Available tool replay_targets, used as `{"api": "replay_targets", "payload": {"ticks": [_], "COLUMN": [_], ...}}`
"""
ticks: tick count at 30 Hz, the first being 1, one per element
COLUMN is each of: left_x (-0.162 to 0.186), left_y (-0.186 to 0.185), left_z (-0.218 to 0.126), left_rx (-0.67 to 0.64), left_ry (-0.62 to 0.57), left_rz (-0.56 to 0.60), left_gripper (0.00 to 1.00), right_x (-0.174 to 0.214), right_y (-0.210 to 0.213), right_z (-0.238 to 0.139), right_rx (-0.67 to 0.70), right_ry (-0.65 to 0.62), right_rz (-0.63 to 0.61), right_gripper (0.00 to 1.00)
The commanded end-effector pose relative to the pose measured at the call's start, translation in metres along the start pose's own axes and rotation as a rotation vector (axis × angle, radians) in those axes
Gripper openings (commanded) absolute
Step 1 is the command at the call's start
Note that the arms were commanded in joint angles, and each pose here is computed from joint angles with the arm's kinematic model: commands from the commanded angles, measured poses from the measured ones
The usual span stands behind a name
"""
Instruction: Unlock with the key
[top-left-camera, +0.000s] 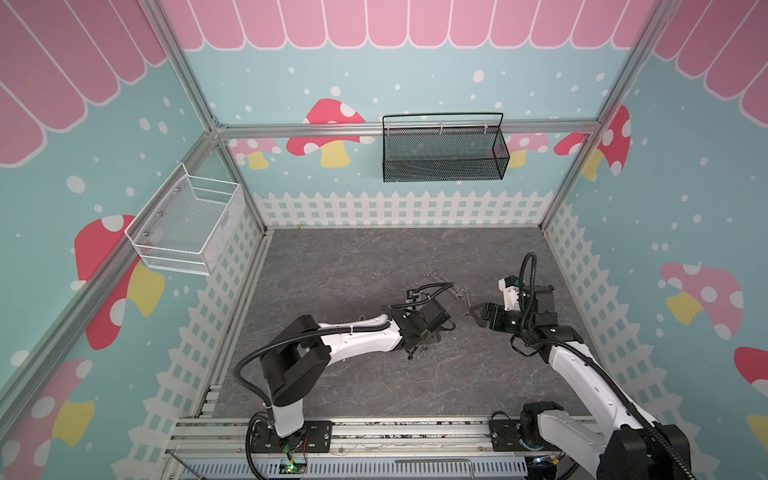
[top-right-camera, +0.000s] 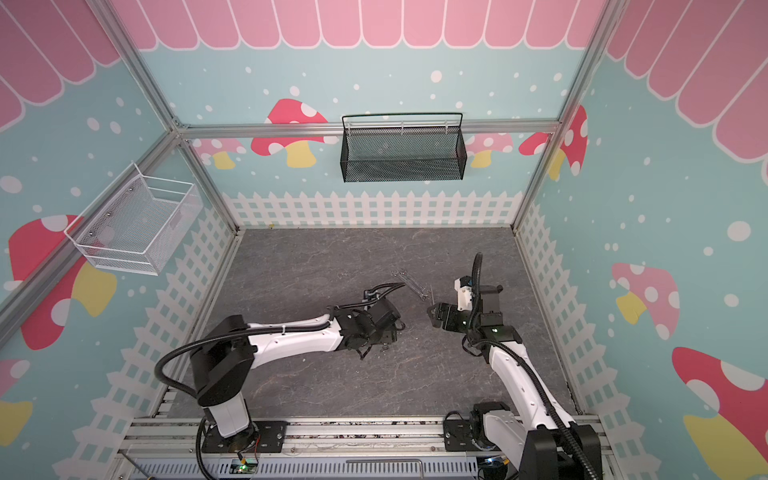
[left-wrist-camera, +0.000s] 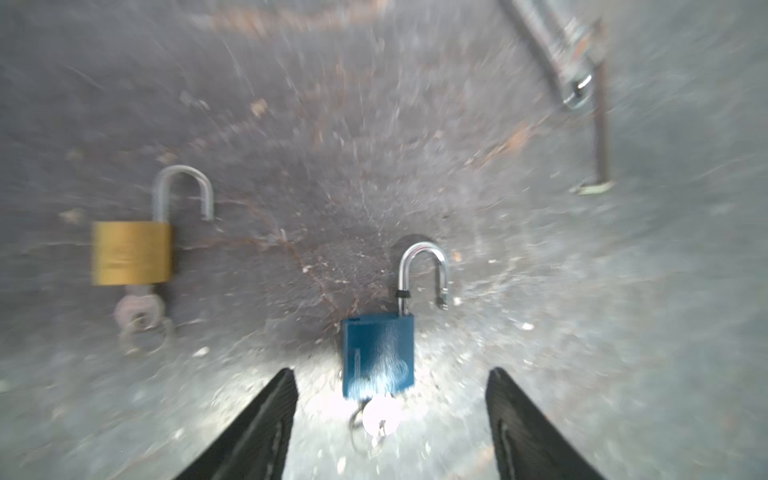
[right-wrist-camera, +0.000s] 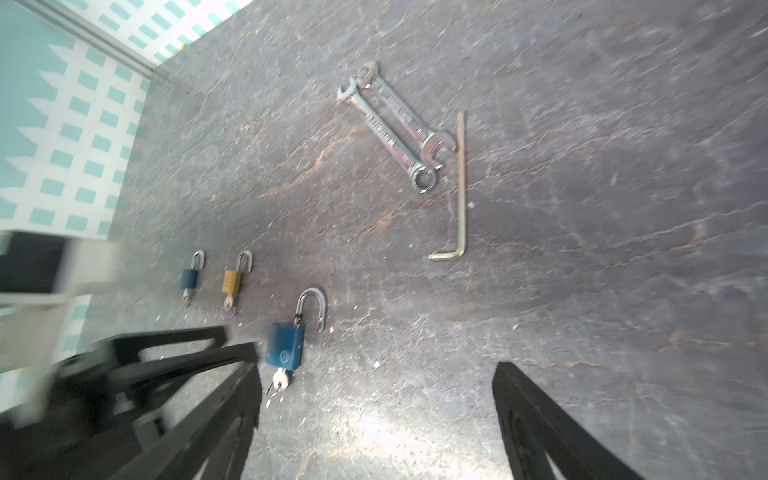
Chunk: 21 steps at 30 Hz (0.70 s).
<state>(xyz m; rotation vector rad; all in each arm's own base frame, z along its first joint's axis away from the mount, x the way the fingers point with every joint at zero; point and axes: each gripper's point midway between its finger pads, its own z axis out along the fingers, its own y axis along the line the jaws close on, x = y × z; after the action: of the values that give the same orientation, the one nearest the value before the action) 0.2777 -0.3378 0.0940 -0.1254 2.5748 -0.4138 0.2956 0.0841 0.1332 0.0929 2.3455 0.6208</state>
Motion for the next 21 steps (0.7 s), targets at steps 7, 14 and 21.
{"api": "replay_targets", "payload": {"ticks": [7,14,21], "left_x": [-0.148,-0.180,-0.178], "left_y": [0.164,0.297,0.314], "left_z": [-0.116,-0.128,-0.093], "left_rx": [-0.369,-0.740,-0.606], "left_ry": [-0.551,-0.711,-0.870], "left_rz": [0.016,0.031,0.128], "left_gripper": [1.00,1.00,1.00], "right_x": [-0.082,-0.092,-0.090], "right_y": [-0.073,-0.116,-0.125], "right_z": [-0.044,-0.054,-0.007], "right_rx": [0.462,0.703,0.674], "right_ry": [-0.471,-0.700,-0.660], "right_rz": [-0.035,-0.109,-0.292], "right_gripper": [0.98,0.98,0.98]}}
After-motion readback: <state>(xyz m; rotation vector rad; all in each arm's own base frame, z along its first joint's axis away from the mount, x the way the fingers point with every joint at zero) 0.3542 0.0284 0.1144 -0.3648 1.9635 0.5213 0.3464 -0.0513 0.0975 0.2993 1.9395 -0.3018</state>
